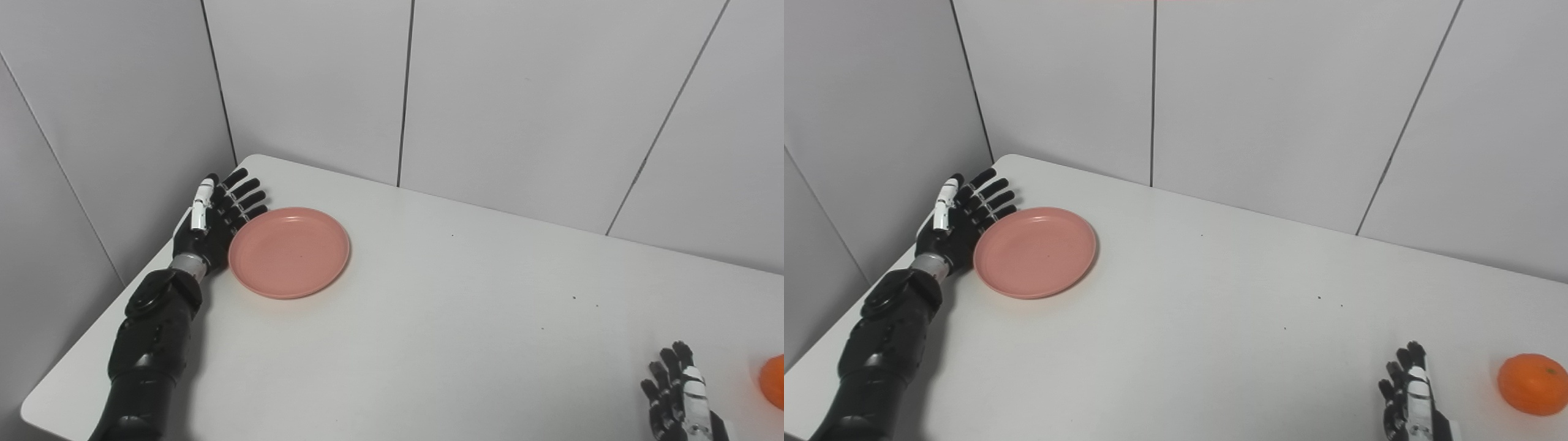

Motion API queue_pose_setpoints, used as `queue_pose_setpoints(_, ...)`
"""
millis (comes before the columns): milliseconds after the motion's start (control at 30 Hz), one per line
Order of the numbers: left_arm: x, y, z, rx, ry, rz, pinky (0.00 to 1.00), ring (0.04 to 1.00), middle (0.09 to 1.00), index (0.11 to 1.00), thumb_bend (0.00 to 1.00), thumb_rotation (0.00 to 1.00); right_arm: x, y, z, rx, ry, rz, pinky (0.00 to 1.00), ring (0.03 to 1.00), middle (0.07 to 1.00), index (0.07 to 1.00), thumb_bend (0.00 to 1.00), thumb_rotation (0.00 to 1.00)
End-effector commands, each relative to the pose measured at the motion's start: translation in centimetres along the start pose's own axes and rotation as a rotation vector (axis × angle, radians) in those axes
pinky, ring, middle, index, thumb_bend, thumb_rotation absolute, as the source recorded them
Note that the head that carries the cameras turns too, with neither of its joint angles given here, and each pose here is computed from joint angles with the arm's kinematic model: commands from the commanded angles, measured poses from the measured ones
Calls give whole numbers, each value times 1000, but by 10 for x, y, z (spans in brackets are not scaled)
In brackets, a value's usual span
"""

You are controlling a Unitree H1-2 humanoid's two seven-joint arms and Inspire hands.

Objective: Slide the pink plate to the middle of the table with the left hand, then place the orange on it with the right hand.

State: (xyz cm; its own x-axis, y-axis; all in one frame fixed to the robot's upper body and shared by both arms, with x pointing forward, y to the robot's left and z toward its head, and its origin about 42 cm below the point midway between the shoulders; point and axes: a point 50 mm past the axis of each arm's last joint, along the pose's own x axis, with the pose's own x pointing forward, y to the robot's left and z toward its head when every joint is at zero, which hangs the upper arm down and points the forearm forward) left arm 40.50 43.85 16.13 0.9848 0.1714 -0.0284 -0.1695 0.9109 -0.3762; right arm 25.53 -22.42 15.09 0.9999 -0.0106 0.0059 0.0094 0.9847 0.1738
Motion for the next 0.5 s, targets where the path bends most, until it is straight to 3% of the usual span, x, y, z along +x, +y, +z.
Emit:
queue_pose_setpoints(0,1,-9,-1,3,11,-23,722,761,774,780,317,1000,4,2,14,1,-64,18,1000,1000,1000,1000,92,1000)
queue_pose_setpoints(467,-1,-41,-10,-4,34,-67,694,738,748,747,323,1000,4,3,14,12,-67,32,1000,1000,1000,1000,105,1000)
